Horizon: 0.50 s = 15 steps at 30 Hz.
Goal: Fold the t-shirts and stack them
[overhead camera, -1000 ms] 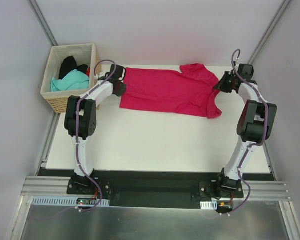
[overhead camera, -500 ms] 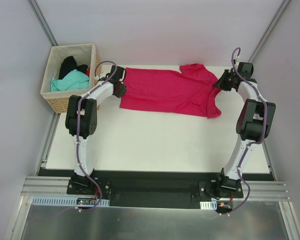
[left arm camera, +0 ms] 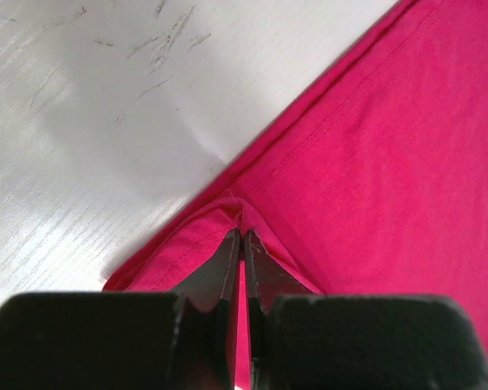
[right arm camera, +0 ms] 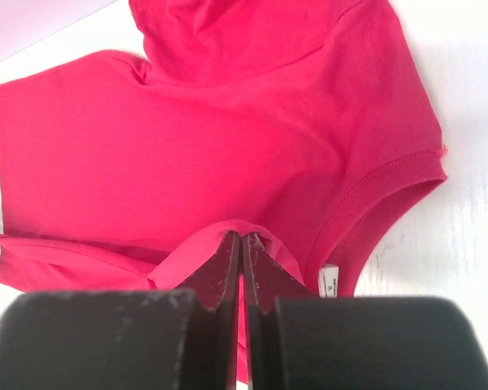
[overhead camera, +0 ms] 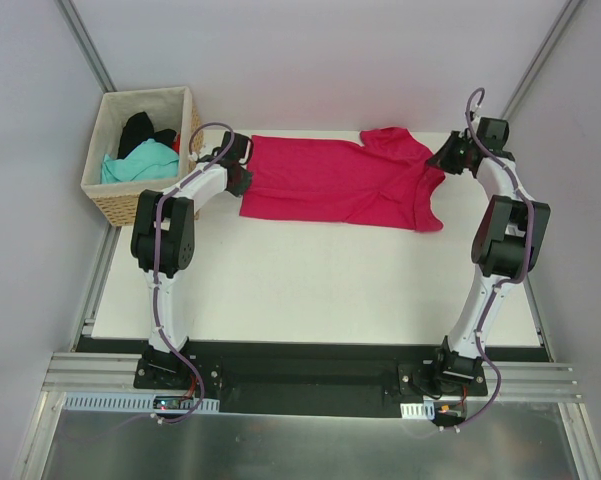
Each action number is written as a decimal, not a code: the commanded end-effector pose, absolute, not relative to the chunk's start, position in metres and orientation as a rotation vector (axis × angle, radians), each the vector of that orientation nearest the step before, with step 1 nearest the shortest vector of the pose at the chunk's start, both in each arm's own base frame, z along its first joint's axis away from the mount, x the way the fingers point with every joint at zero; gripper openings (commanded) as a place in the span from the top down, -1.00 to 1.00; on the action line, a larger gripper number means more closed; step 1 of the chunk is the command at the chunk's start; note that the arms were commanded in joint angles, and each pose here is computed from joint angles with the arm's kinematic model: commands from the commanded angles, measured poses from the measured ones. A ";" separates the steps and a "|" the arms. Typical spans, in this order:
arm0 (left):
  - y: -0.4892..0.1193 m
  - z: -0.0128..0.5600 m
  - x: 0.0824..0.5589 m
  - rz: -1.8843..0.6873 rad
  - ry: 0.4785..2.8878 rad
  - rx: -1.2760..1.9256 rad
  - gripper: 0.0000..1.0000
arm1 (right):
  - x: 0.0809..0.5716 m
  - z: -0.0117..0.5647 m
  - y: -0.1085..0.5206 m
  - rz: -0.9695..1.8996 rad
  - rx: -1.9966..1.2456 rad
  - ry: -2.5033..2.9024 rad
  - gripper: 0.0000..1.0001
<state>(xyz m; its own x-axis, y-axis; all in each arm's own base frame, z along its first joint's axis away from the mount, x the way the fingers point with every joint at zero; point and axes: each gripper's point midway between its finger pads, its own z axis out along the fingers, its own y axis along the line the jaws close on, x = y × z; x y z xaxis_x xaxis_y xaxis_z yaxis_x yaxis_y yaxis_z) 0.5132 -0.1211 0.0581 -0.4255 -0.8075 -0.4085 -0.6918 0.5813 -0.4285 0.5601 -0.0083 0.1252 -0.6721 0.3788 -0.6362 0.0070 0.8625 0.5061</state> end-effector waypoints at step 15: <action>-0.113 0.062 0.514 -0.234 2.219 -1.192 1.00 | 0.579 0.132 0.004 0.673 0.243 2.202 0.99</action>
